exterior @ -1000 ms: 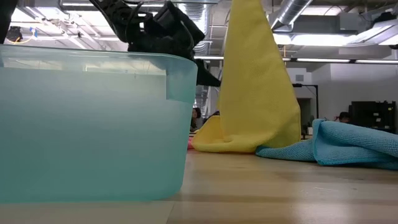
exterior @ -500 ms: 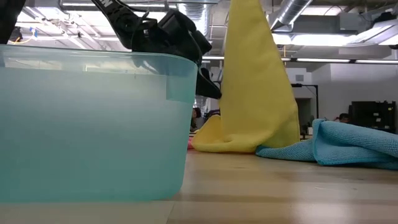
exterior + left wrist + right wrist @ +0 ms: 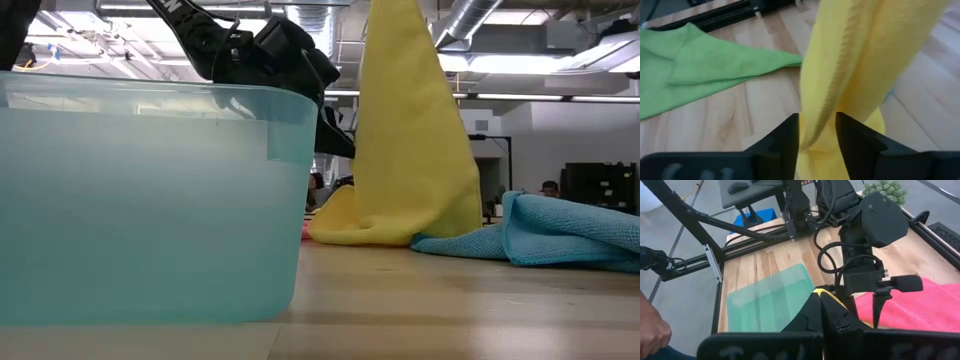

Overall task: Fold microfiber towels
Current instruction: Fold the yellow towel

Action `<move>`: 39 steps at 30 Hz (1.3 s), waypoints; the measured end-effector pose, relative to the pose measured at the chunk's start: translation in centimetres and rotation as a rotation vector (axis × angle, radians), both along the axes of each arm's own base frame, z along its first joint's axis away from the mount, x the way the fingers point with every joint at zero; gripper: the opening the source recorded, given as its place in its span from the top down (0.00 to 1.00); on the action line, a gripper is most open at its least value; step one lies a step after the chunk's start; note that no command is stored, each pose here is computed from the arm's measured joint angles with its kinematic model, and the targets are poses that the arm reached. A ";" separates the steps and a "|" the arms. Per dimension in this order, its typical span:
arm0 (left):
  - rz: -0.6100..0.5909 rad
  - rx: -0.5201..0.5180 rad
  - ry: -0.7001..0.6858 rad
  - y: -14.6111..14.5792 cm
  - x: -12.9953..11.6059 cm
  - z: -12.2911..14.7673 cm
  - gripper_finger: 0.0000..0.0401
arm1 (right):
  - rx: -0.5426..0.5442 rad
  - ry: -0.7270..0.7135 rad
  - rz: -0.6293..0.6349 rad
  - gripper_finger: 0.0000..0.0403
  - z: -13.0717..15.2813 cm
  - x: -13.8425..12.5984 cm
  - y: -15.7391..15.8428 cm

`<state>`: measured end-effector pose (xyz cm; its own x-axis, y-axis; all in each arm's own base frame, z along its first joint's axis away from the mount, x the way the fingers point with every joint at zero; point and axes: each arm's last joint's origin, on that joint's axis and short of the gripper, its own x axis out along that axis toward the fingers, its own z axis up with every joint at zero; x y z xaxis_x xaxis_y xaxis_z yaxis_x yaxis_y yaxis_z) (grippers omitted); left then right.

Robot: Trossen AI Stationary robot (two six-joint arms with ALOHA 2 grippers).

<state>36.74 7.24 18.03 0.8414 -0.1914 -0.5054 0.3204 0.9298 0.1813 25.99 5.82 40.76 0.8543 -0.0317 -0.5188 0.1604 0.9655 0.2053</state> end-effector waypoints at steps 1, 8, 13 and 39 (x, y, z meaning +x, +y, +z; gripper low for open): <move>-0.014 -0.007 -0.007 -0.1 0.2 -0.2 0.74 | 0.000 0.000 0.000 0.99 0.0 0.0 0.0; 0.035 -0.020 0.001 0.1 0.6 -0.9 0.82 | 0.002 -0.006 0.000 0.99 0.0 0.0 0.0; 0.066 0.012 0.003 0.2 0.7 -0.8 0.91 | 0.002 -0.006 0.000 0.99 0.0 0.0 0.0; 0.704 0.273 0.089 0.5 -13.7 22.6 1.00 | -0.167 -0.175 -0.192 0.99 5.2 -1.8 -6.7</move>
